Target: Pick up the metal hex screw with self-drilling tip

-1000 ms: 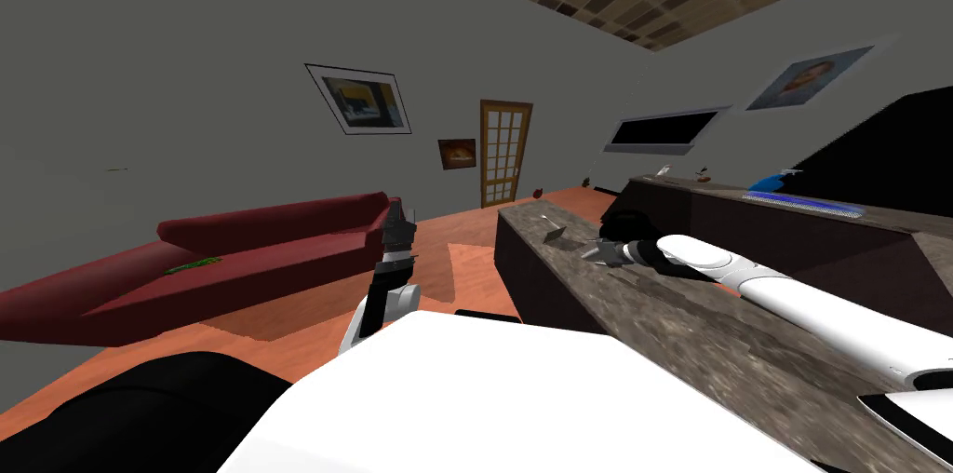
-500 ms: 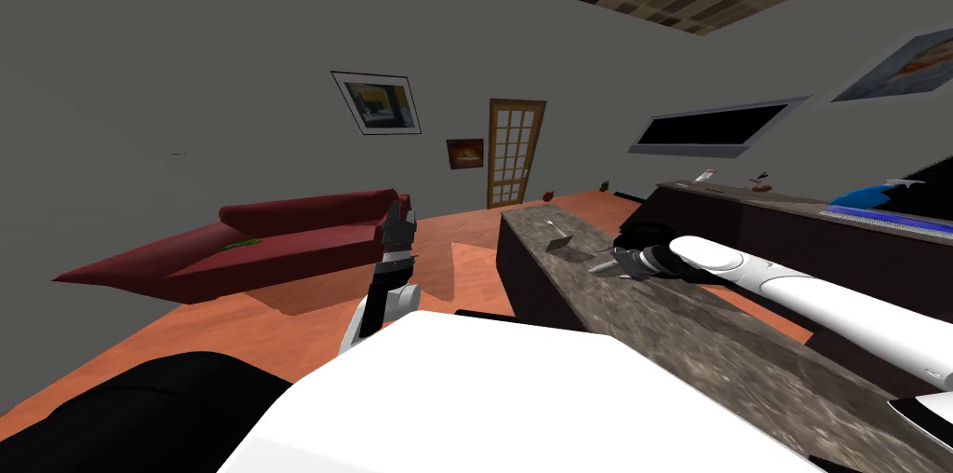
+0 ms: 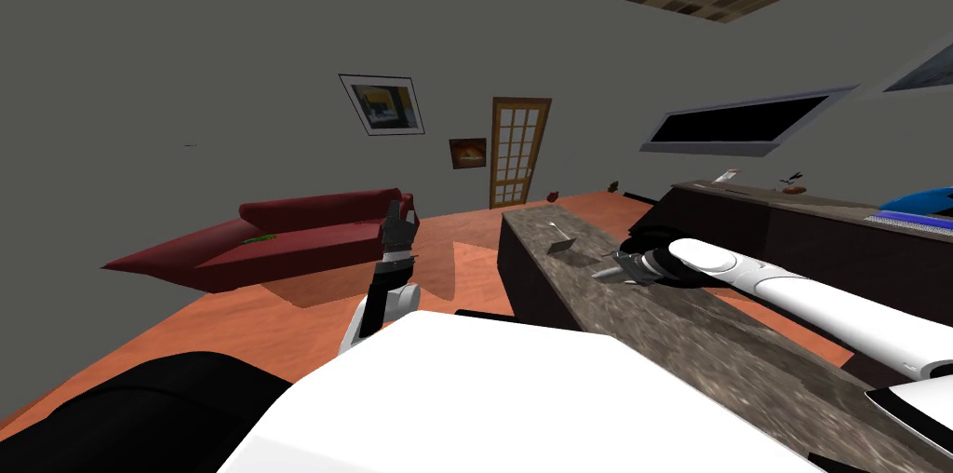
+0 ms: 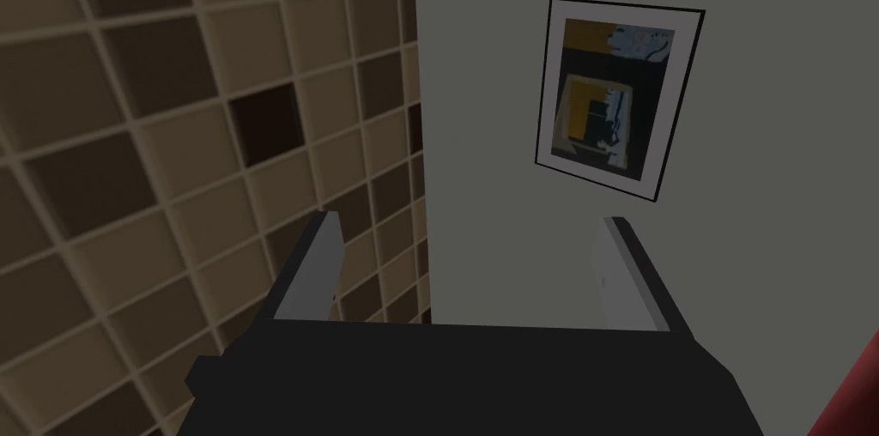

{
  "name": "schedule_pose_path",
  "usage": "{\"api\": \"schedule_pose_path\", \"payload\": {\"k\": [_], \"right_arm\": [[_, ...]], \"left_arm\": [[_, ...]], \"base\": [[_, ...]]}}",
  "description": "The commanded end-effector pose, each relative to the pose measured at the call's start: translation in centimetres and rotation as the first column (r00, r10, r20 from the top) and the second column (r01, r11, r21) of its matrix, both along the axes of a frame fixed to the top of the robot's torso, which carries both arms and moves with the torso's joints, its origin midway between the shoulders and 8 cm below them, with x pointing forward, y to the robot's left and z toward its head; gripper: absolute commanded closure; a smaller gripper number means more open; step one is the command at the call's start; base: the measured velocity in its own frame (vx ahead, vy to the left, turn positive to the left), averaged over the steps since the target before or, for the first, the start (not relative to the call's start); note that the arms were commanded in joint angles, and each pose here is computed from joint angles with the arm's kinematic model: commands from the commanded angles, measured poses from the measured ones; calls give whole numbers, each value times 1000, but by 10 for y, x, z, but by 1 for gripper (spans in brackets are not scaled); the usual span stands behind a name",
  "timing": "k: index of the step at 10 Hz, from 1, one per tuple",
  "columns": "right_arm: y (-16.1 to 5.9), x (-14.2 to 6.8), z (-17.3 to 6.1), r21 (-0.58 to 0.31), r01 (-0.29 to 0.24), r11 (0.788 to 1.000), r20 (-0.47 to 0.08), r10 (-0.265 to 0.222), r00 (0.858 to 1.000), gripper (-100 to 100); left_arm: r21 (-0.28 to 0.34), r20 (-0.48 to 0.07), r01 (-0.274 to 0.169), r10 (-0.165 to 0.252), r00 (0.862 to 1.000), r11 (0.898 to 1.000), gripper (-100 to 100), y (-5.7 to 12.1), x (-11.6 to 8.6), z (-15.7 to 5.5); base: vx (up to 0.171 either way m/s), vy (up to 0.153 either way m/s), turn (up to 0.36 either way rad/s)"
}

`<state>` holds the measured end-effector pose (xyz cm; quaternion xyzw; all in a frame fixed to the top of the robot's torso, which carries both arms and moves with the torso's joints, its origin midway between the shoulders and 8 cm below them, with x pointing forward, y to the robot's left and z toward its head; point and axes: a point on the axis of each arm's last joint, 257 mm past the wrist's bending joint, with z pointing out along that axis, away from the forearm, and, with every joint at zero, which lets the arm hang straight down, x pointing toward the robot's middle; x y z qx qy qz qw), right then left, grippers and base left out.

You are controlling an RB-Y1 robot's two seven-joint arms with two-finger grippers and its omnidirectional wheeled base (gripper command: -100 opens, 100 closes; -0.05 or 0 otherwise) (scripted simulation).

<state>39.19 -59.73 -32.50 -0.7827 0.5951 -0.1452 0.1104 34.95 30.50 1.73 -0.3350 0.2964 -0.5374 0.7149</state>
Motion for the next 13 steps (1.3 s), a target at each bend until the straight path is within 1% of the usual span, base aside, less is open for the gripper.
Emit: {"api": "schedule_pose_path", "payload": {"k": [1,2,3,7,8,9,10,11,13], "right_arm": [[2,0,-9,-3,2,1000,8,-2,1000,-100],[1,1,-6,-2,1,1000,4,-1,1000,-100],[1,1,-6,-3,1,1000,6,-1,1000,100],[0,2,-5,-3,1,1000,8,-1,1000,100],[0,2,-5,-3,1,1000,8,-1,1000,0],[-14,9,18,-34,4,999,31,-3,1000,-100],[-14,9,18,-34,4,999,31,-3,1000,-100],[-24,2,27,-60,-3,998,5,4,1000,-100],[-24,-14,19,-61,-16,998,-51,12,999,-100]], "left_arm": [[0,0,0,0,1000,1000,0,0,0,0],[0,0,0,0,1000,1000,0,0,0,0],[0,0,0,0,1000,1000,0,0,0,0],[0,0,0,0,1000,1000,0,0,0,0],[0,0,0,0,1000,1000,0,0,0,0],[0,0,0,0,1000,1000,0,0,0,0],[0,0,0,0,1000,1000,0,0,0,0],[0,0,0,0,1000,1000,0,0,0,0],[0,0,0,0,1000,1000,0,0,0,0]], "base": [[16,-11,36],[7,-5,9],[0,0,0],[-1,0,-4],[0,0,0],[-8,8,-19],[-10,8,-26],[1,30,-26],[49,57,-4]]}}
